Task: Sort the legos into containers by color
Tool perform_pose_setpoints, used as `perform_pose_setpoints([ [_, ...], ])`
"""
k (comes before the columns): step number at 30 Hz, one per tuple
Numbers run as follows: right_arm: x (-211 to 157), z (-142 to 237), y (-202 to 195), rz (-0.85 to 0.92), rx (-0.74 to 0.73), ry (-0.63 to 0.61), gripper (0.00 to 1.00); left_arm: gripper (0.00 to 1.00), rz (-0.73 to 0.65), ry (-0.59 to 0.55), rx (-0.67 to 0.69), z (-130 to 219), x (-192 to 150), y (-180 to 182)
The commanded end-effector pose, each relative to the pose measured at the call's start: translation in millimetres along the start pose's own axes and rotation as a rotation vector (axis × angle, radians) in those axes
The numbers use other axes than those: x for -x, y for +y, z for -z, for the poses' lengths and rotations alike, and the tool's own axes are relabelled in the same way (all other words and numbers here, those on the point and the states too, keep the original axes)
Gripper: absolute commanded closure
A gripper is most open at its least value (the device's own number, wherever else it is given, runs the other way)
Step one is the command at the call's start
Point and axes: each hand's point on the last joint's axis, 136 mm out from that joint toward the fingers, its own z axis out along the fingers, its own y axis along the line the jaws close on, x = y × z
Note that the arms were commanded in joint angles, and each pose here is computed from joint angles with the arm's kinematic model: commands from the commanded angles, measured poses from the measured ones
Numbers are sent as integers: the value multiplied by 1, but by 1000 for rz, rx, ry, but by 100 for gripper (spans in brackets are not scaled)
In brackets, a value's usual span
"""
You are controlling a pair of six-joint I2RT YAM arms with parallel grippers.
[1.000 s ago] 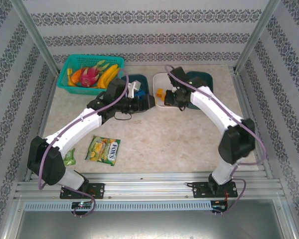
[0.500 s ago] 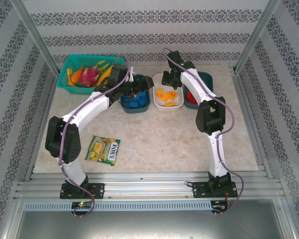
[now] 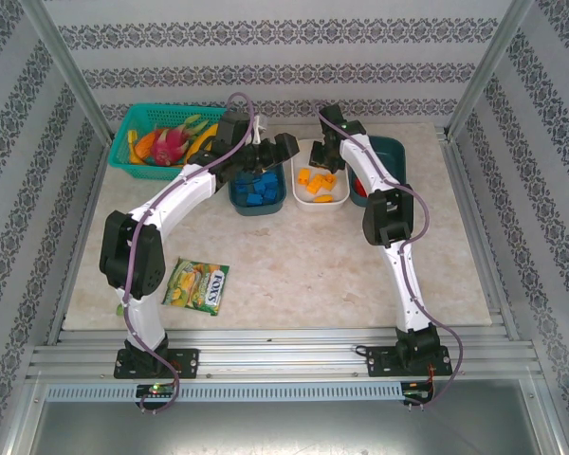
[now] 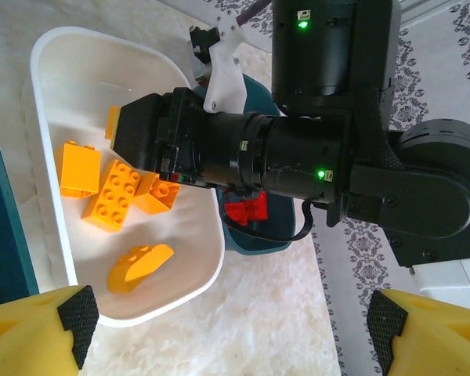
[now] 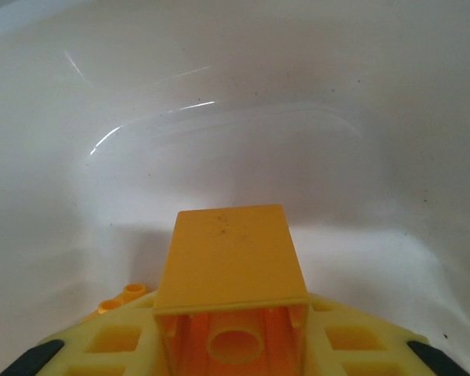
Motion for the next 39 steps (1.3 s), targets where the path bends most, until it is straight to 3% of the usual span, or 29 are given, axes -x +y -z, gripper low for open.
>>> perform_pose_setpoints([
  [1, 2, 3, 2, -13, 9, 2, 60, 9, -4, -25, 1, 0, 9, 4],
  [10, 12, 29, 7, 4, 27, -31, 42, 9, 3, -29, -12, 8, 8, -1],
  [20, 34, 153, 40, 66, 91, -258, 45, 9, -46, -1, 10, 43, -12, -8],
  [25, -8, 197, 30, 97, 77, -331, 41, 8, -51, -5, 74, 78, -34, 0],
  [31, -92, 231, 3, 186, 54, -393, 26, 7, -62, -38, 181, 126, -64, 21],
  [32, -106, 237, -3, 190, 56, -395, 21, 6, -72, -42, 207, 135, -70, 26],
  [33, -120, 240, -10, 191, 62, -389, 4, 2, -81, -55, 235, 146, -73, 30],
  [39, -181, 253, -55, 163, 7, -379, 2, 0, -115, -10, 356, 184, -108, 58],
])
